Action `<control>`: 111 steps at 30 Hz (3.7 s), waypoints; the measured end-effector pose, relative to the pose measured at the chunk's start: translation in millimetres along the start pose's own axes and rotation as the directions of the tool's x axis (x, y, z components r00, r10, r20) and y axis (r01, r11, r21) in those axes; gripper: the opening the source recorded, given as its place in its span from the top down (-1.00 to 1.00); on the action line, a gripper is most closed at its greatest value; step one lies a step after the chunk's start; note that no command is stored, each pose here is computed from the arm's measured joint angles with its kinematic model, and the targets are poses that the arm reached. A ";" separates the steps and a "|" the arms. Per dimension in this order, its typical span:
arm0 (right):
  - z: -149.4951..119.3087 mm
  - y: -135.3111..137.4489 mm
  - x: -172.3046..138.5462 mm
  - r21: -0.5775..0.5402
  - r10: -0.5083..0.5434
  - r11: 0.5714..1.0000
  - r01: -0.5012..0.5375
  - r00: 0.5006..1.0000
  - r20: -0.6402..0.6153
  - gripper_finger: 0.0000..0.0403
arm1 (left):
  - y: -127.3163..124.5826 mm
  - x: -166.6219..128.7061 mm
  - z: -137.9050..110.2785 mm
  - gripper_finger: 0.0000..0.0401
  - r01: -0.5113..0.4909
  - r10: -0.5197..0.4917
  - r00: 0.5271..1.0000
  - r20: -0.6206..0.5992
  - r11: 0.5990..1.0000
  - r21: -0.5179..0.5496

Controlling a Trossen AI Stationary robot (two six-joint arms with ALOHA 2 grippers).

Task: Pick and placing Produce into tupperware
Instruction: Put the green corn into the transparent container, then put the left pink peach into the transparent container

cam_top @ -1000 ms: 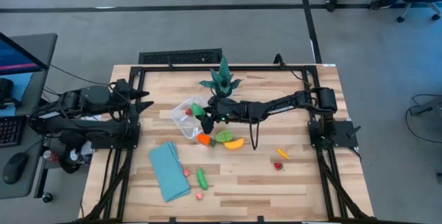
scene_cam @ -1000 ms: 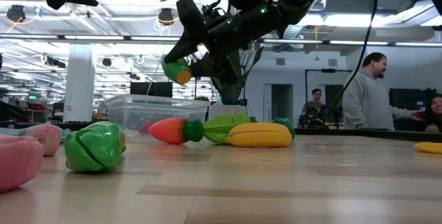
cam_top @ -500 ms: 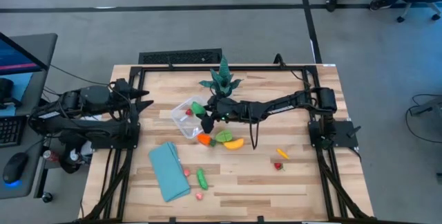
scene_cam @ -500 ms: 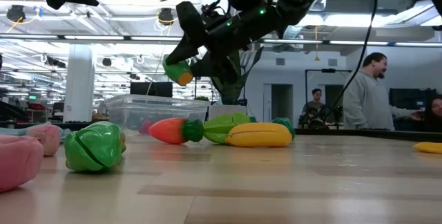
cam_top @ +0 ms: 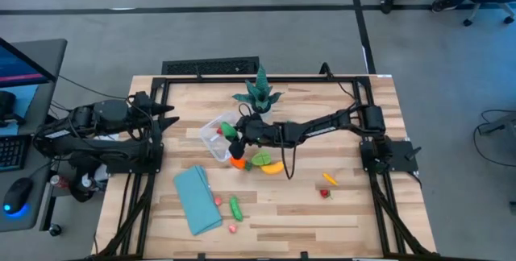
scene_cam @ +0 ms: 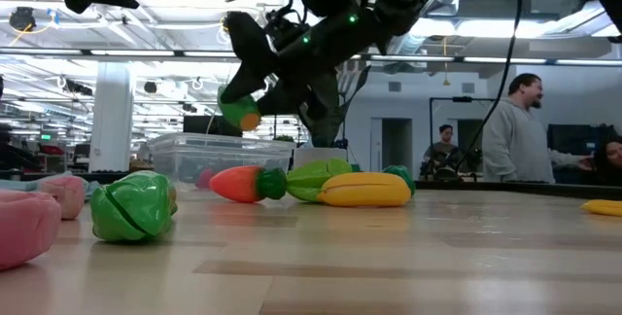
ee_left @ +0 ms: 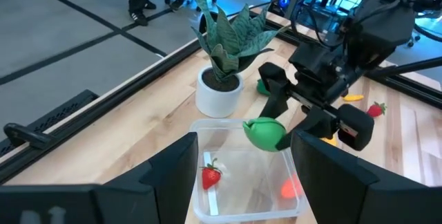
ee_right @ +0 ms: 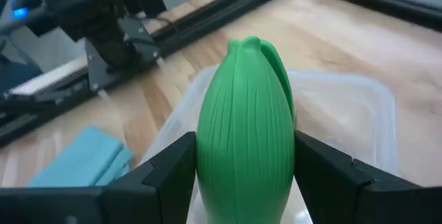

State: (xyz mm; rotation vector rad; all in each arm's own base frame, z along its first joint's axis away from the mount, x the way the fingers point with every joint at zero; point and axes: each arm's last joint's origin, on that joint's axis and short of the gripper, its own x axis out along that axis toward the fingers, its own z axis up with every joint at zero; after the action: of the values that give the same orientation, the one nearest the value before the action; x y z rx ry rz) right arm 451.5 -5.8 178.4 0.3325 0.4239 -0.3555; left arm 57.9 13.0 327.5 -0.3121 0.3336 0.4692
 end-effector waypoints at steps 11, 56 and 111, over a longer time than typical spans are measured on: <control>-0.6 -3.9 0.8 -0.006 -0.030 1.000 0.030 0.999 -0.011 -0.08 | 0.0 0.0 -0.1 -0.12 0.000 0.000 1.000 -0.001 1.000 0.001; 0.5 -2.4 0.1 0.004 0.075 0.997 -0.075 0.996 -0.050 -0.34 | 0.2 0.0 -0.7 -0.12 -0.001 0.000 1.000 -0.008 0.999 -0.035; -0.7 22.4 -190.9 -0.242 -0.072 0.969 -0.037 0.903 -0.424 -0.34 | -51.8 75.7 -43.2 -0.12 0.331 -0.329 0.931 -0.160 0.943 -0.013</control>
State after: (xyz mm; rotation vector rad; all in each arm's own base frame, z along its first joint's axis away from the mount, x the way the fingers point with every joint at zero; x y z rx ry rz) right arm 297.5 64.6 269.4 0.1616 0.8997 -0.2410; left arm 136.3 -17.4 270.9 -0.3855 0.4313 0.1094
